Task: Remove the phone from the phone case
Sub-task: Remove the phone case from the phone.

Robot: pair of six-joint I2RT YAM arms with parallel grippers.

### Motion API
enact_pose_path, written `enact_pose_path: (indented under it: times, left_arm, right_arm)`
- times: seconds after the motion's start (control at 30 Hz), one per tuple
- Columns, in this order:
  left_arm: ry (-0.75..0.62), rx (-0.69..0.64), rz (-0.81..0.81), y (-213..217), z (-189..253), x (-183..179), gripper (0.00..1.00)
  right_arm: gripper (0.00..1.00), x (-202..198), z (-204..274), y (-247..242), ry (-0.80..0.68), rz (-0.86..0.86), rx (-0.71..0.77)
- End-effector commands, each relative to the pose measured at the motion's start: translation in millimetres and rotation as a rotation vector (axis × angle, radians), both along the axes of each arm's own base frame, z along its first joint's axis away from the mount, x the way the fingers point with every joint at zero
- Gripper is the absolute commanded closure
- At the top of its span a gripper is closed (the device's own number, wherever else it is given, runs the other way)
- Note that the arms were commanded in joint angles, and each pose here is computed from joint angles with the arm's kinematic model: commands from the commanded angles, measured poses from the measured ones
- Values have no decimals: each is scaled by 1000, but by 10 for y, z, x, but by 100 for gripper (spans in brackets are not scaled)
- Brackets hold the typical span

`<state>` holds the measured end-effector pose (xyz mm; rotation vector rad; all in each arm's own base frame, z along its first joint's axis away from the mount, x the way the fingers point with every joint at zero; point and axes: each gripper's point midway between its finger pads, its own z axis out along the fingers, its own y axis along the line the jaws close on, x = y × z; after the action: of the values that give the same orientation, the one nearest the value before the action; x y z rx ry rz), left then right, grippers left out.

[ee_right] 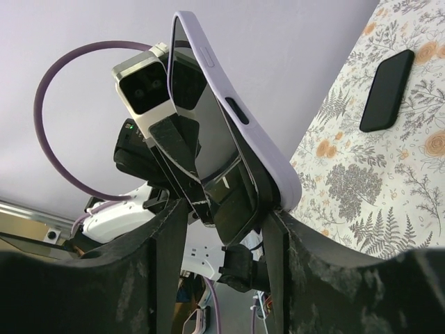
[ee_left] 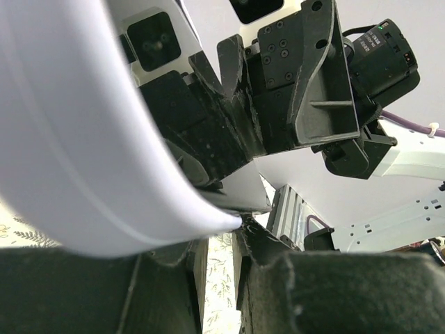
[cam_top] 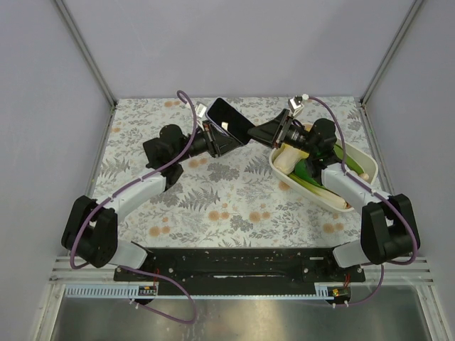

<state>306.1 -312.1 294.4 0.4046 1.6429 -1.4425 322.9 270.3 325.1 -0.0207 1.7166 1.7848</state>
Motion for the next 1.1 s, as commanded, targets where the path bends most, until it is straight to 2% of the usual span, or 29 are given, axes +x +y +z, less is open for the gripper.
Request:
enact_pose_path:
  times: [0.0, 0.3, 0.47, 0.57, 0.7, 0.73, 1.07]
  left_arm:
    - [-72, -13, -128, -210, 204, -246, 100]
    - [-68, -4, -148, -288, 183, -264, 100]
    - [-69, 15, -159, -330, 140, -300, 100]
    - [-69, 26, -157, -342, 124, -291, 100]
    - [-65, 41, -148, -349, 74, -275, 100]
    - [-67, 44, -147, -345, 63, -275, 100]
    - [-65, 77, -111, -294, -37, -201, 100]
  right_arm:
    - [46, 48, 337, 58, -138, -23, 40]
    - [54, 37, 309, 138, -131, 5, 44]
    - [65, 61, 295, 144, -120, 8, 51]
    - [76, 69, 290, 157, -113, 14, 54]
    - [97, 50, 356, 162, -115, 28, 72]
    - [100, 42, 375, 160, -114, 30, 78]
    - [100, -67, 557, 104, -137, 36, 110]
